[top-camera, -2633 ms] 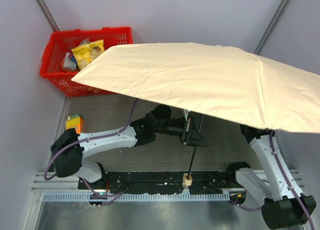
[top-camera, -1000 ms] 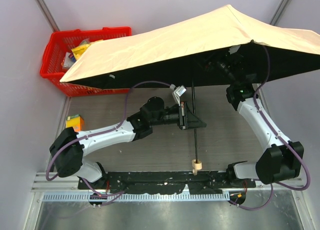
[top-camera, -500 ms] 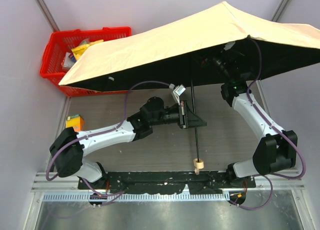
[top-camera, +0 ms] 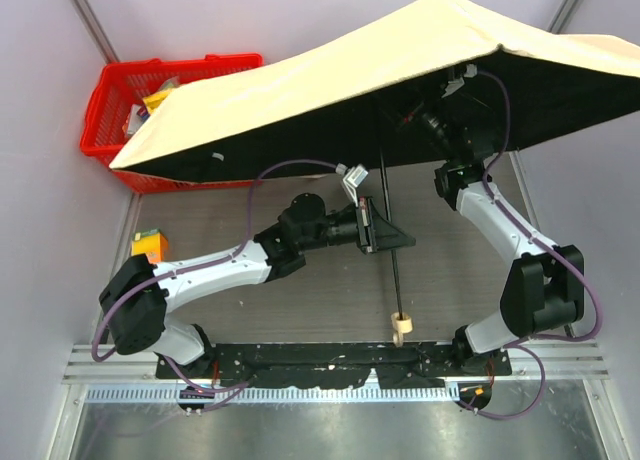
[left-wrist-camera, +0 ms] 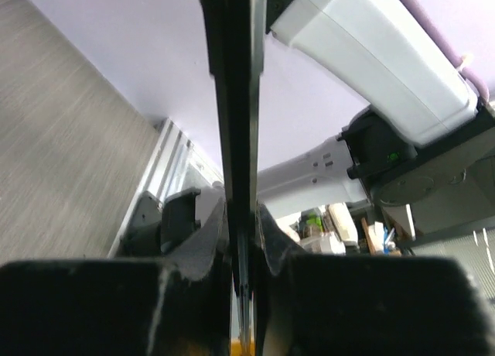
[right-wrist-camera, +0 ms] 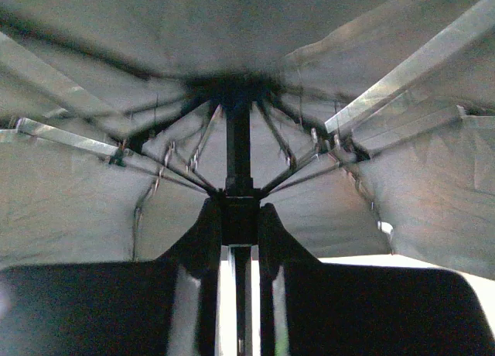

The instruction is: Put away the umbrella

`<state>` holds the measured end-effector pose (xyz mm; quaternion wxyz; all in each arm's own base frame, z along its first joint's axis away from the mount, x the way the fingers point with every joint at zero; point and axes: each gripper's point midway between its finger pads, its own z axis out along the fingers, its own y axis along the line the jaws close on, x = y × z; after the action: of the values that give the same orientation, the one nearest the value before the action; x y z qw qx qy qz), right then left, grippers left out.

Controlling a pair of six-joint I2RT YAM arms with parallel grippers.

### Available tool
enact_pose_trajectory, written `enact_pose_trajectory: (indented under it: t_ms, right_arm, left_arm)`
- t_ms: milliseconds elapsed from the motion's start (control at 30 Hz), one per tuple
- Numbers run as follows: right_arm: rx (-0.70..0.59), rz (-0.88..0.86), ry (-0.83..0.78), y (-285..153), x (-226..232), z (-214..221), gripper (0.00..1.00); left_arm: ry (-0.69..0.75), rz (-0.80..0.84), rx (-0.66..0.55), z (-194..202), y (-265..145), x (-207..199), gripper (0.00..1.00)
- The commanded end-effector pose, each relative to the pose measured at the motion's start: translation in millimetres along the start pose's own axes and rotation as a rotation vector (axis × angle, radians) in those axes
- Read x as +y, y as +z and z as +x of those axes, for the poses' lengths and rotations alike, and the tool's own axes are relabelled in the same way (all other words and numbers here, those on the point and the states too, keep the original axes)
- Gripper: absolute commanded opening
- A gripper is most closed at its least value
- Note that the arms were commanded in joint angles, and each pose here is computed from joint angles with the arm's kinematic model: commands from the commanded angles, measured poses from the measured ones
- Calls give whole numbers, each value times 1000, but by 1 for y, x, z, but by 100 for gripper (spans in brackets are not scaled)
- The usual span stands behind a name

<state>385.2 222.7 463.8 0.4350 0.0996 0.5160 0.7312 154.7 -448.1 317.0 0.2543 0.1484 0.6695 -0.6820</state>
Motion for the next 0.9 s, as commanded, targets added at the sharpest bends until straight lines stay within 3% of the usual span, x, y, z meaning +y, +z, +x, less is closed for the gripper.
enact_pose_trajectory:
  t_ms: [0,233,367,433,600,767,867]
  right_arm:
    - [-28,-124,-34,2,33,-7,0]
    - [-84,-60,97,-14,36,-7,0]
    - [-95,85,-81,-30,57,-2,0]
    - [-45,116,-79,-40,52,14,0]
    - [69,304,-179,-79,-7,47,0]
    - [92,207,-190,-97,-1,65,0]
    - [2,197,-245,-96,3,46,0]
  left_arm:
    - [86,114,-17,-3,-1,-29,0]
    - [147,-14,-56,-13,-8,-7,0]
    - [184,-96,-80,-31,-12,4,0]
    - [199,-64,-62,-38,-12,-2,0]
    - [141,5,-74,-65,-13,-18,0]
    - [151,-13,-34,-72,0,-21,0]
    - [102,-9,-21,-65,4,-11,4]
